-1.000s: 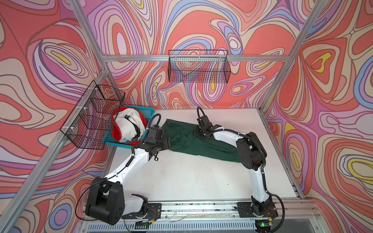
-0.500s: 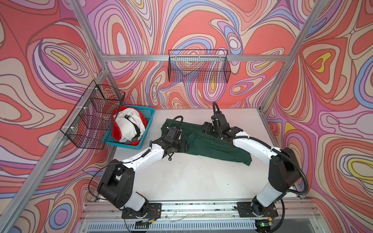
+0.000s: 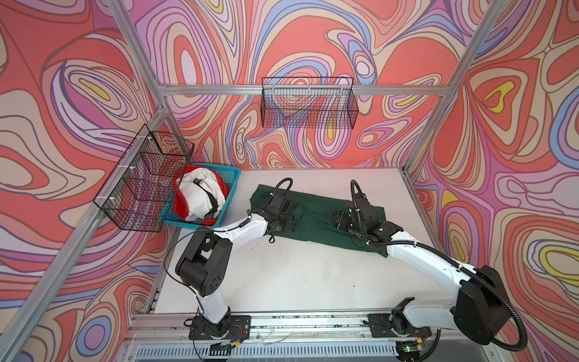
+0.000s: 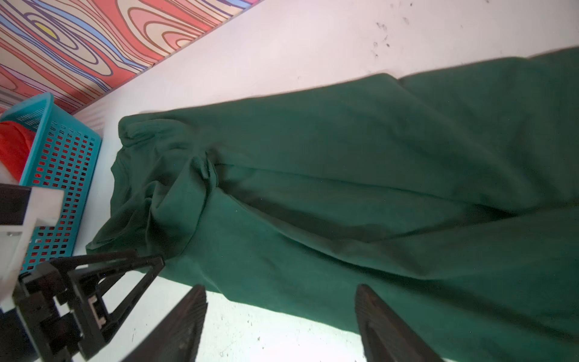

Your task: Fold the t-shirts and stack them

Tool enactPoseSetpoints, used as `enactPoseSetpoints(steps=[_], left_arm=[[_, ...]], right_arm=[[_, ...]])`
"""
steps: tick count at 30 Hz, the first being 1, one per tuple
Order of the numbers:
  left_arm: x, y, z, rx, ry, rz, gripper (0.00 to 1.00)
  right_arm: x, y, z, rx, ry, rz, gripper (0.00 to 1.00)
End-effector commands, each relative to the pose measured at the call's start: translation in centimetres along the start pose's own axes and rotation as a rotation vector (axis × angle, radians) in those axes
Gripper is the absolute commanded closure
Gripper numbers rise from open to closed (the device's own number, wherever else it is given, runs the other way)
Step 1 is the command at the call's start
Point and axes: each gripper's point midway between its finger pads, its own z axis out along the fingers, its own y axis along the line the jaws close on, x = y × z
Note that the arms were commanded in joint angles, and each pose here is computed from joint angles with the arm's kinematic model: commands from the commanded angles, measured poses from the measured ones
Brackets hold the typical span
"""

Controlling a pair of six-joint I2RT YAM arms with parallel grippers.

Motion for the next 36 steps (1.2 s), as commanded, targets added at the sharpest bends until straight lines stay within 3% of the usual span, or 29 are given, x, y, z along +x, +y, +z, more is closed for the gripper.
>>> enactPoseSetpoints(steps=[1, 3, 6, 14, 24, 30, 36], left_arm=[[-1.0, 0.8, 0.7, -0.068, -0.025, 0.002, 0.42], [-1.2, 0.8, 1.0, -0.072, -0.029, 0.012, 0.64], [-1.7, 1.1, 1.0, -0.096, -0.04, 0.011, 0.69], [-3.3, 1.2, 0.9, -0.135, -0.062, 0.058, 1.0], [-6.4, 3.6, 1.3, -0.183, -0.074, -0.016, 1.0], [-8.5, 5.4, 2.8, -0.113, -0.067, -0.118, 1.0], [-11.0, 5.2, 4.3, -0.066, -0.073, -0.101, 1.0]], right_arm=[[0.7, -1.4, 0.0, 0.04, 0.003, 0.03, 0.22], [1.3, -1.9, 0.2, 0.056, 0.017, 0.029, 0.22], [1.9, -2.5, 0.4, 0.077, 0.03, 0.027, 0.22], [2.5, -3.2, 1.0, 0.105, 0.047, 0.026, 0.22], [4.1, -4.7, 1.8, 0.151, 0.078, 0.004, 0.22], [5.2, -5.9, 2.1, 0.188, 0.101, -0.006, 0.22], [6.0, -6.9, 2.5, 0.227, 0.126, -0.019, 0.23]])
